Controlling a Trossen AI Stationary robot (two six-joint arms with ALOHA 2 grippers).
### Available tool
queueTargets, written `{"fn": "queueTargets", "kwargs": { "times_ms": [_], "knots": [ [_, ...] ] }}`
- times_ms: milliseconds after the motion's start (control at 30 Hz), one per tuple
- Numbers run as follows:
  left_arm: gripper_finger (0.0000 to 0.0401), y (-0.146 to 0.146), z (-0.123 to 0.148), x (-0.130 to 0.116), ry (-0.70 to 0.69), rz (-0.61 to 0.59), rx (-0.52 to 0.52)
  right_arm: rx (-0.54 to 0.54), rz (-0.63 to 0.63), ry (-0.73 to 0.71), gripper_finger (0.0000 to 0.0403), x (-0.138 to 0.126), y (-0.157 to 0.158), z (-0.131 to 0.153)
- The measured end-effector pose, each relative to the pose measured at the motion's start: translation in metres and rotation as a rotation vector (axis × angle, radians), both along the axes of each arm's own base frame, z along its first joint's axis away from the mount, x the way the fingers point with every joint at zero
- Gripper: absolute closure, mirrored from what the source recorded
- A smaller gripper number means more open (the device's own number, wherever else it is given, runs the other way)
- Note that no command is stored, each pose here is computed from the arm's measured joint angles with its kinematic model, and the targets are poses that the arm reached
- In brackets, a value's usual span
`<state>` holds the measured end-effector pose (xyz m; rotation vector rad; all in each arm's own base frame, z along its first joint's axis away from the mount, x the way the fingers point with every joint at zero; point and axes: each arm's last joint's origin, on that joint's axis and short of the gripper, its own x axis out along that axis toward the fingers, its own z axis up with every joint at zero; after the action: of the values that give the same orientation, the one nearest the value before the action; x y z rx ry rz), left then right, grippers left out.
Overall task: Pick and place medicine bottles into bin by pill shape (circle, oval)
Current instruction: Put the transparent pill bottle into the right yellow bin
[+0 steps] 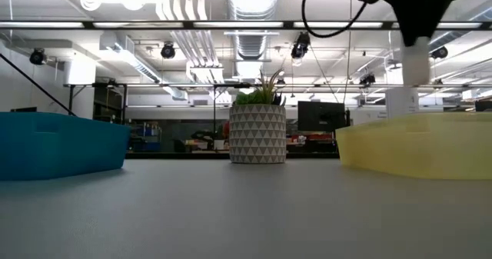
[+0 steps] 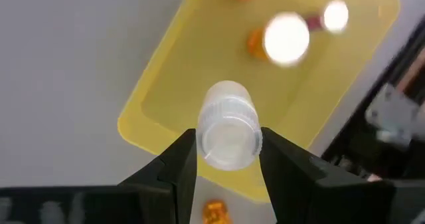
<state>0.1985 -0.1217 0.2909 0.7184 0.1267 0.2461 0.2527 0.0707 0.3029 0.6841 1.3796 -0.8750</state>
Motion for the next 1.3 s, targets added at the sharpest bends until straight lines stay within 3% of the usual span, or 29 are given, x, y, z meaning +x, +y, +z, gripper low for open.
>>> {"fn": "queueTargets", "kwargs": {
  "times_ms": [100,167,333,500,600,733,1133,1200,1300],
  "knots": [
    [0.0232,0.0,0.0,0.0,0.0,0.0,0.0,0.03,0.117,-0.129,0.0266,0.005,0.0,0.006],
    [0.0232,0.0,0.0,0.0,0.0,0.0,0.0,0.106,0.229,-0.277,0.0266,0.011,0.004,0.012],
    [0.0232,0.0,0.0,0.0,0.0,0.0,0.0,0.279,0.522,-0.848,0.0266,0.028,0.017,0.044],
    [0.0232,0.0,0.0,0.0,0.0,0.0,0.0,0.336,0.851,-1.348,0.0266,0.028,0.028,0.072],
    [0.0232,0.0,0.0,0.0,0.001,0.0,0.0,0.317,1.014,-1.524,0.0266,0.026,0.033,0.078],
    [0.0232,0.0,0.0,0.0,0.001,0.0,0.0,0.274,1.056,-1.543,0.0266,0.026,0.032,0.071],
    [0.0232,0.0,0.0,0.0,0.001,0.0,0.0,0.291,0.973,-1.511,0.0266,0.029,0.031,0.053],
    [0.0232,0.0,0.0,0.0,0.001,0.0,0.0,0.302,0.907,-1.433,0.0266,0.028,0.028,0.049],
    [0.0232,0.0,0.0,0.0,0.001,0.0,0.0,0.234,0.716,-1.169,0.0266,0.024,0.017,0.036]
  ]
}}
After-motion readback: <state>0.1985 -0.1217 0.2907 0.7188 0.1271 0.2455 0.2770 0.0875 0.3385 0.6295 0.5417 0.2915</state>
